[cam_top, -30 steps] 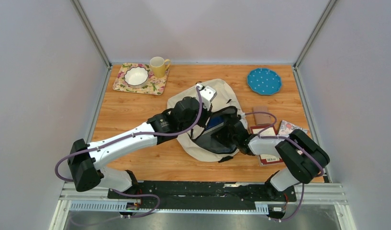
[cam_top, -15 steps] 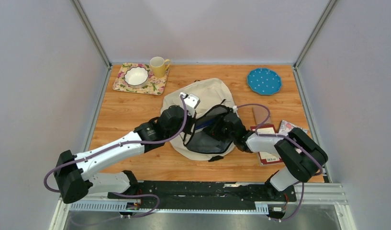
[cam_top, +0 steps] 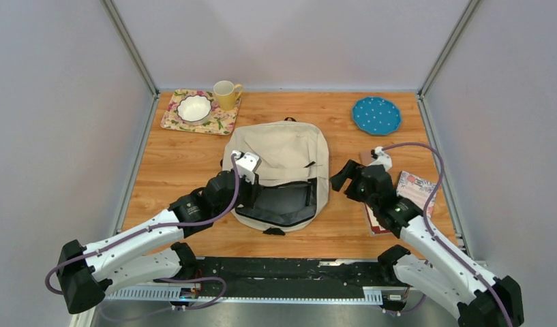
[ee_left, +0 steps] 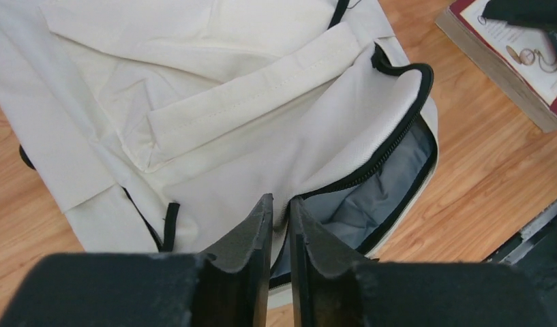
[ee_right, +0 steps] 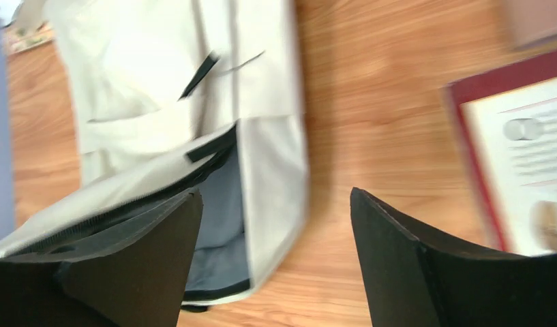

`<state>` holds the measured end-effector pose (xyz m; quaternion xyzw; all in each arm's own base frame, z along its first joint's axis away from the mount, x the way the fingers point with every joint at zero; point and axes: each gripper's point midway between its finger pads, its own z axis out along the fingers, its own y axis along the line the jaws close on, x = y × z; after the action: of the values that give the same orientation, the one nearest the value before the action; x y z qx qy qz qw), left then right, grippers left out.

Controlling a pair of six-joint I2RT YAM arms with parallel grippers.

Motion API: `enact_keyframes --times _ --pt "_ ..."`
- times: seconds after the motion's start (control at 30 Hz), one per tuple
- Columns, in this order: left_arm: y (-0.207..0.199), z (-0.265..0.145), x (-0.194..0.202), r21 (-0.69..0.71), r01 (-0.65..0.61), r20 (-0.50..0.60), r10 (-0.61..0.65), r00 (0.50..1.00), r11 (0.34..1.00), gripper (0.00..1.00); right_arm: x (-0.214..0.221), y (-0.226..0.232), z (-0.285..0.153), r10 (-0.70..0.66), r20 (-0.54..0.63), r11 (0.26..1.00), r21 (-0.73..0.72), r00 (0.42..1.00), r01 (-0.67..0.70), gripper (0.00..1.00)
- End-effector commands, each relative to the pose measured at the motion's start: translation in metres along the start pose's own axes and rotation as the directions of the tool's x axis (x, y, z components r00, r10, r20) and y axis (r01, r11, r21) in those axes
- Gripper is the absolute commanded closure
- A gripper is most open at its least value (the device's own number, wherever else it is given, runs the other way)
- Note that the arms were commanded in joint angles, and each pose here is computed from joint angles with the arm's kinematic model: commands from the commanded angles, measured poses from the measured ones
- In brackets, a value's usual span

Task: Pack the student bag
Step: Place the book in the student bag, then pick up the book from the center of the board.

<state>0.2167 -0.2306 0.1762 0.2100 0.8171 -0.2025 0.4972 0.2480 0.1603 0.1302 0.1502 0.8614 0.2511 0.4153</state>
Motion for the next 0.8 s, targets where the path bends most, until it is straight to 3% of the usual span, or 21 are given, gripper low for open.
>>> enact_keyframes --times 0.0,0.07,0.2,0.33,0.5,0.63,0.77 --pt "-0.010 -0.002 0.001 0.060 0.009 -0.017 -0.008 1.000 0.998 0.70 -0.033 -0.046 -0.028 -0.151 0.040 0.971 0.194 0.988 0.141 0.17" --pt "-0.014 -0.004 0.004 0.081 0.012 -0.048 -0.009 0.999 0.997 0.63 -0.054 -0.060 -0.037 -0.137 0.078 0.959 0.259 0.987 0.113 0.16" --pt "-0.025 -0.010 0.003 0.140 0.033 -0.054 -0.025 0.998 0.990 0.27 -0.078 -0.082 -0.050 -0.093 0.107 0.937 0.345 0.990 0.051 0.15" --pt "-0.033 -0.016 -0.010 0.182 0.048 -0.017 -0.045 0.999 0.982 0.27 -0.092 -0.117 -0.061 0.032 0.132 0.903 0.420 0.991 -0.085 0.10" --pt "-0.054 -0.018 -0.045 0.267 0.047 0.032 -0.058 0.998 0.962 0.26 -0.100 -0.135 -0.054 0.185 0.113 0.891 0.399 0.976 -0.215 0.09" --pt "-0.080 -0.009 -0.058 0.372 0.036 0.031 -0.051 0.998 0.927 0.25 -0.104 -0.186 -0.068 0.276 0.214 0.719 0.602 0.937 -0.349 0.08" --pt "-0.112 0.011 -0.076 0.479 0.016 0.005 -0.021 1.000 0.878 0.25 -0.128 -0.211 -0.086 0.320 0.381 0.601 0.626 0.868 -0.496 0.07"
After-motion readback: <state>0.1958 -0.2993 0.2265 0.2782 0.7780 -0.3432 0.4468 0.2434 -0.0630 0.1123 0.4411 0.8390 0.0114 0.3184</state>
